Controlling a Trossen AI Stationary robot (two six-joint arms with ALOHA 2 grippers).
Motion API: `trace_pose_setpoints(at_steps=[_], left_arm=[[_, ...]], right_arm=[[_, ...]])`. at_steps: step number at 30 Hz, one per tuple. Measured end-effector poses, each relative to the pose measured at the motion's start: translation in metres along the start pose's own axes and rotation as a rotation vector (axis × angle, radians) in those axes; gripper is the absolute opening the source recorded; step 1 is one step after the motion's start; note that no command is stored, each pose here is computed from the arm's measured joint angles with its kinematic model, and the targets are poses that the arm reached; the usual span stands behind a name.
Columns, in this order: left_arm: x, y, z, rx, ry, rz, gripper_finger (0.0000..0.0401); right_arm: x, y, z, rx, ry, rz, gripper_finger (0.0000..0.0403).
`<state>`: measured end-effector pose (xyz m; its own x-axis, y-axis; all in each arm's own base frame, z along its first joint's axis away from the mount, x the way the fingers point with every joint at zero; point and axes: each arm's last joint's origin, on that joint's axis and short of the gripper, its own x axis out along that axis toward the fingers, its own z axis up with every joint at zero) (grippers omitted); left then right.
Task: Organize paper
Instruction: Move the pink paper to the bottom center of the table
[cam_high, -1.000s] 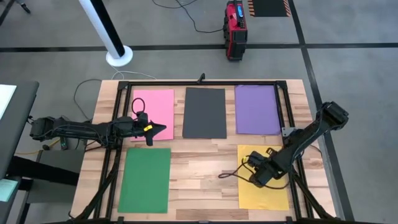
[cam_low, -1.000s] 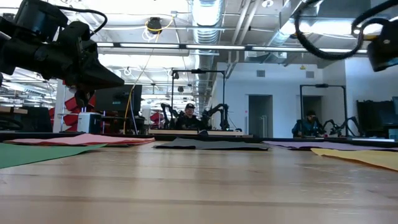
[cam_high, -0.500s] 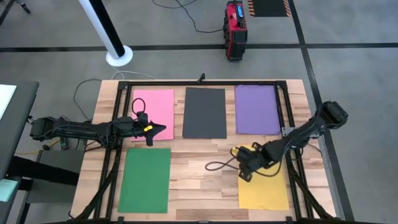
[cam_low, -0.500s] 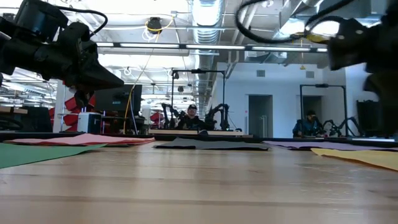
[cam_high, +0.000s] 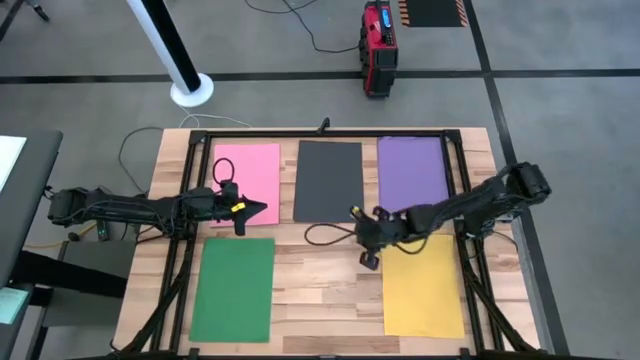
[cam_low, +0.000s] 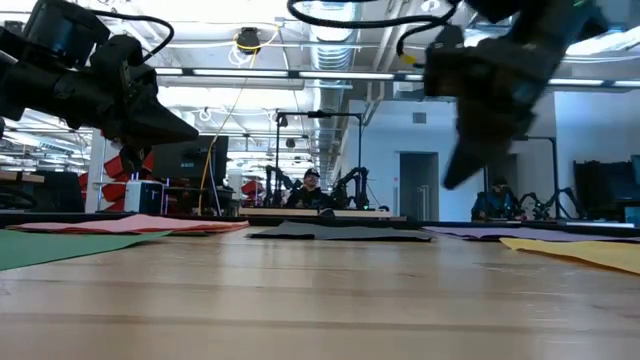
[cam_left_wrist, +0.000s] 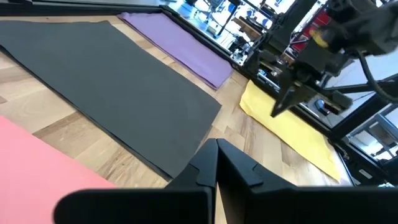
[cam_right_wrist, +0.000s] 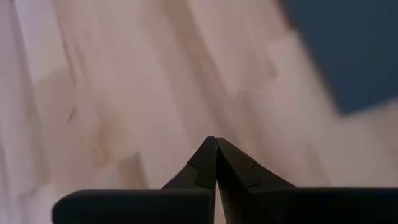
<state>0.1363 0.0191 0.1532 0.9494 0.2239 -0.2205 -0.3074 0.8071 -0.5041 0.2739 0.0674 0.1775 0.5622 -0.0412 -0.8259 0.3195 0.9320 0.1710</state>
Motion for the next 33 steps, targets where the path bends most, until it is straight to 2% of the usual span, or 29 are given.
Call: trace_pose_setpoints(at_steps=[3, 5, 7, 10, 14, 19, 24, 29, 33], left_arm=[[0.0, 0.0, 0.0, 0.0, 0.003, -0.003, 0.0], [0.0, 0.0, 0.0, 0.005, 0.003, -0.004, 0.0], [0.0, 0.0, -0.001, 0.013, 0.007, -0.002, 0.0], [0.0, 0.0, -0.001, 0.027, 0.007, -0.001, 0.0], [0.0, 0.0, -0.001, 0.027, 0.007, 0.001, 0.0], [0.0, 0.002, 0.0, 0.051, -0.019, 0.046, 0.0], [0.0, 0.002, 0.002, 0.032, -0.05, 0.075, 0.0], [0.0, 0.006, 0.001, 0.057, -0.078, 0.166, 0.0], [0.0, 0.008, 0.003, 0.086, -0.089, 0.196, 0.0]], right_arm=[[0.013, -0.009, 0.007, -0.05, -0.002, -0.029, 0.0029], [0.025, -0.016, 0.01, -0.043, 0.033, -0.064, 0.0046], [0.034, -0.015, 0.02, -0.059, 0.022, -0.048, 0.006], [0.048, -0.006, 0.034, -0.148, 0.0, -0.029, 0.0071], [0.066, 0.005, 0.056, -0.269, -0.011, -0.027, 0.0074], [0.087, 0.006, 0.096, -0.332, -0.068, -0.051, 0.0074], [0.103, 0.01, 0.138, -0.397, -0.198, -0.046, 0.0074], [0.131, 0.003, 0.159, -0.457, -0.213, -0.065, 0.0074], [0.148, 0.001, 0.172, -0.501, -0.23, -0.071, 0.0074]])
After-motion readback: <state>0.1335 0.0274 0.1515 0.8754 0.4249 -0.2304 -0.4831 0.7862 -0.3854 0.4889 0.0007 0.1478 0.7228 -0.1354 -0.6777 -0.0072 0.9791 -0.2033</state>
